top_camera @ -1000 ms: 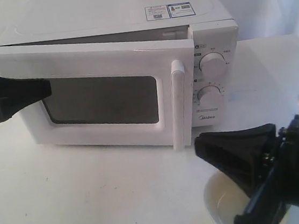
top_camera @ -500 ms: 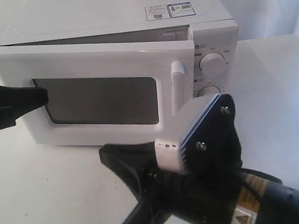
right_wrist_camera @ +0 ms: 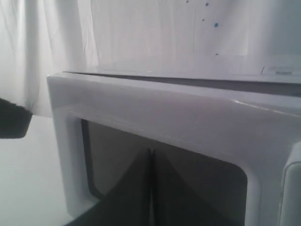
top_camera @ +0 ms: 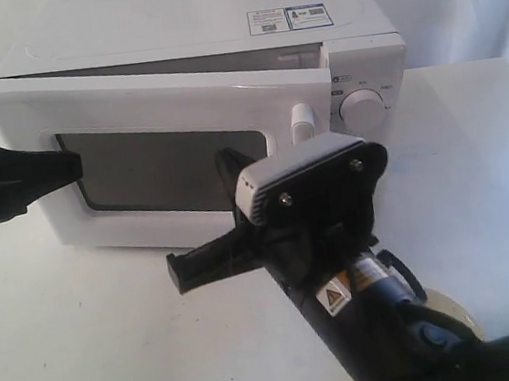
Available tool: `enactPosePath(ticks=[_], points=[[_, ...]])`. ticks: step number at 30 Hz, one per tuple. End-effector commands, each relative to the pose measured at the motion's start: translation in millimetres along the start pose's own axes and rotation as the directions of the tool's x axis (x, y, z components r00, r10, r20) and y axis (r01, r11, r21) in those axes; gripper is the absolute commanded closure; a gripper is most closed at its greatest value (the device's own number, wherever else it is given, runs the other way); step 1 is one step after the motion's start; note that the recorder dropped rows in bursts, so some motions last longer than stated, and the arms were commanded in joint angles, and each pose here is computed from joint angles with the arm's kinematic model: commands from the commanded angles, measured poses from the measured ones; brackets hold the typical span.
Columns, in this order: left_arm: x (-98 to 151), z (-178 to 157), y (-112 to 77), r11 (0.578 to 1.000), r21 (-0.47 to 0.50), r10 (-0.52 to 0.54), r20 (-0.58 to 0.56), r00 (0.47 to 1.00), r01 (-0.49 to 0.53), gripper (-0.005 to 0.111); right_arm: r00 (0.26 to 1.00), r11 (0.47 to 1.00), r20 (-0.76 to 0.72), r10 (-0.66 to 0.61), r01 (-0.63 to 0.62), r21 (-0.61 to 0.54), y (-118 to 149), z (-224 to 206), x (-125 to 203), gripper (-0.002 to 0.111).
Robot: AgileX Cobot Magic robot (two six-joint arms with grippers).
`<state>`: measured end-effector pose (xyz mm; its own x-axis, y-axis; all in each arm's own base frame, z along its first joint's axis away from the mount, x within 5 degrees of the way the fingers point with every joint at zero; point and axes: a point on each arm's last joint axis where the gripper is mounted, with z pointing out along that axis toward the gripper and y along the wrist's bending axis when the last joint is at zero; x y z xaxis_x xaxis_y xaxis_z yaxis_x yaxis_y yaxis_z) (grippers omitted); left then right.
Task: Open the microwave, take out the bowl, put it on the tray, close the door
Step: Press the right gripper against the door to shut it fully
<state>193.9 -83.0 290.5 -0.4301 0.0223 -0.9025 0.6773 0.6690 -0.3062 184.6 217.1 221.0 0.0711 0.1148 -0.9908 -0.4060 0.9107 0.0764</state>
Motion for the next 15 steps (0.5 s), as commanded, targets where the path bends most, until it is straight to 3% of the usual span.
enactPosePath(ticks=[1,7,15], points=[[1,0,-4.0,0.999,0.041,-0.029,0.010,1.000,0.029,0.107,0.999,0.998,0.048,-0.017,0.014,0.062,-1,22,-5,0.108],[1,0,-11.1,0.992,0.120,-0.028,0.002,1.000,0.028,0.107,0.998,0.993,0.055,-0.018,0.011,0.119,-9,40,-3,0.108],[2,-1,-12.5,0.990,0.135,-0.029,-0.001,1.000,0.029,0.107,0.997,0.982,0.009,-0.079,0.076,0.175,-23,55,17,0.108]])
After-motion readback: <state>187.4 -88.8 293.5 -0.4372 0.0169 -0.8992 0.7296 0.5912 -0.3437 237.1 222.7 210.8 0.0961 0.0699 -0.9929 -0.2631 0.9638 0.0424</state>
